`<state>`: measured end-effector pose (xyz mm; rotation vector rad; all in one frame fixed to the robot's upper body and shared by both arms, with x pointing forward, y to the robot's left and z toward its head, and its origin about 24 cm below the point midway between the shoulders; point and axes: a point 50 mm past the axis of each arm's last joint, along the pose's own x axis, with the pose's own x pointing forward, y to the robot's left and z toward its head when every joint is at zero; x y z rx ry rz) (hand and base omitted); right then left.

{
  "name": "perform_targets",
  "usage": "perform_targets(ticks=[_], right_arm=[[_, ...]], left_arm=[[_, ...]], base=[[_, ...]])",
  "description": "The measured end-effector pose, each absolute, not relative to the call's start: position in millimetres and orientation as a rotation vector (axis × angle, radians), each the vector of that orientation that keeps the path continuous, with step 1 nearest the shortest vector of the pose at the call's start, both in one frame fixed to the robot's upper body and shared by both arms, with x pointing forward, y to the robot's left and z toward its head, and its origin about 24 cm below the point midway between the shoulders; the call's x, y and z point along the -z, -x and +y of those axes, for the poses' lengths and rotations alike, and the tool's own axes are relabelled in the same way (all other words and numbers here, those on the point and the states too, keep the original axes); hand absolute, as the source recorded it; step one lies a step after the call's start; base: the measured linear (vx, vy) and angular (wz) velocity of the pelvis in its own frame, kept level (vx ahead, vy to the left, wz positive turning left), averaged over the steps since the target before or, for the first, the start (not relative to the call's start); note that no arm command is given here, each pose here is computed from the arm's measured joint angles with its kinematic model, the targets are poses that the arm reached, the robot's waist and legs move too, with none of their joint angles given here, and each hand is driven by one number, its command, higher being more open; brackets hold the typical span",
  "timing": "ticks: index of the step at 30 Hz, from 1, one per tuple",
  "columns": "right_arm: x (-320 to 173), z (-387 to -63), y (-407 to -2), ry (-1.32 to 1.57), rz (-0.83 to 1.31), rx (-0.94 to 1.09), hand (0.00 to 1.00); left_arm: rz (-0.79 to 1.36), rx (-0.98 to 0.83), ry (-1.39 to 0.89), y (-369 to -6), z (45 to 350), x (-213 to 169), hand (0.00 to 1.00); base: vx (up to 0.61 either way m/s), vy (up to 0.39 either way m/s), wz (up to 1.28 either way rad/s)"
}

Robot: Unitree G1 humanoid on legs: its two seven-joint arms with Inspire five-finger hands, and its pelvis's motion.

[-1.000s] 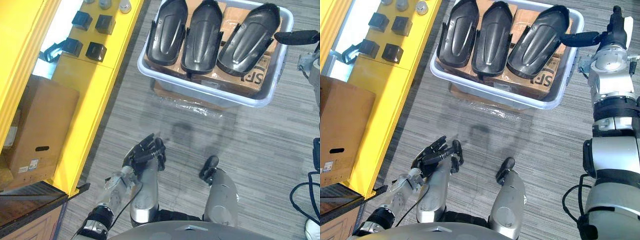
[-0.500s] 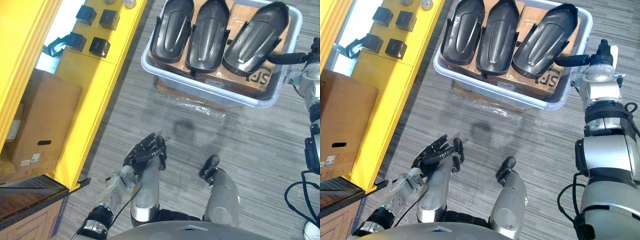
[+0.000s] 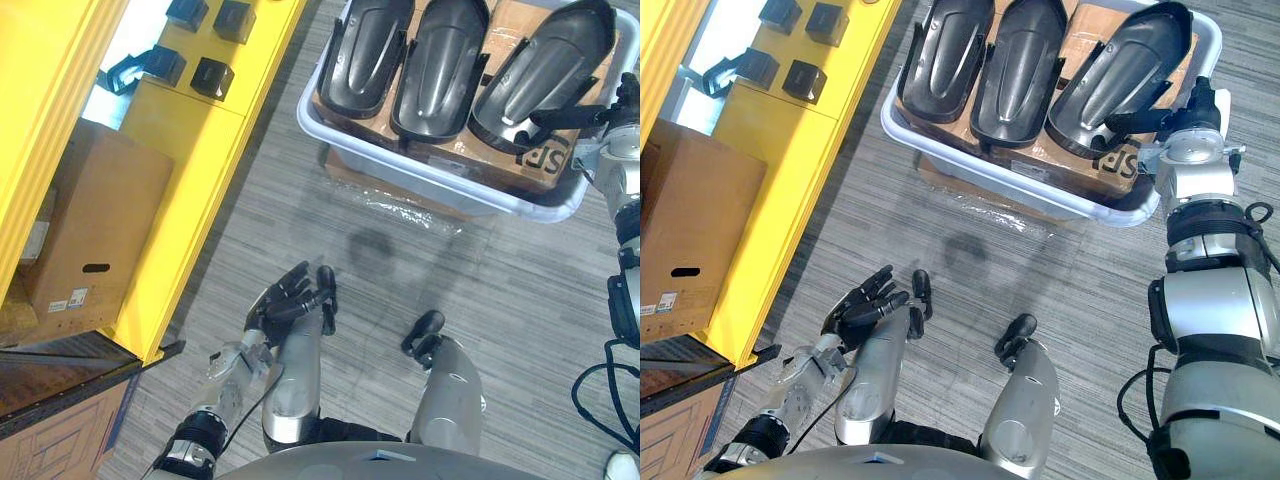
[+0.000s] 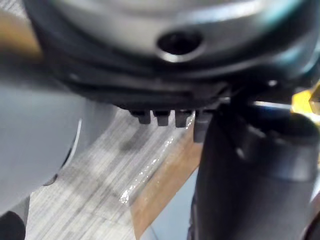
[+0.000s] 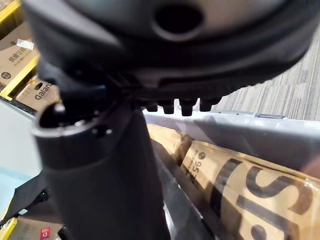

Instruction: Walk over and take three plastic housings, then place them on the shelf

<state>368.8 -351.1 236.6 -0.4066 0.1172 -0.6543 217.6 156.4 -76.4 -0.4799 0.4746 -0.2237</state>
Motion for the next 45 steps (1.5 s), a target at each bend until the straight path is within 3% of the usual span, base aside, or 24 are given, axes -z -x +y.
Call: perform_targets(ticks=[14,31,38,45], right_arm=[[-224.8,-370.3,-357.3,0.551,0.285,0.759,0.0],[-226.1,-380.1,-349.9,0.57,0.327,0.859,0.0],[-253.7,-369.5,-351.4,0.718,0.118,0.976,0.0],[-280.8,-312.5,-352.5,0.878,-0.383,0.902,0.0]], left_arm=[[0.48,0.215,0.474,-216.5,158.3,78.0,1.0],[0.505,0.172,0.475,-209.7,163.0,83.4,1.0],[0.466,0.092,0.457,-197.9,165.1,80.3,1.0],[0.108,0.085,0.488,-231.3,164.4,-3.1,1.0]], base=[[0.0,-0.016,0.01],[-0.01,-0.005,0.01],[0.01,-0.016,-0.05],[0.05,-0.034,0.02]])
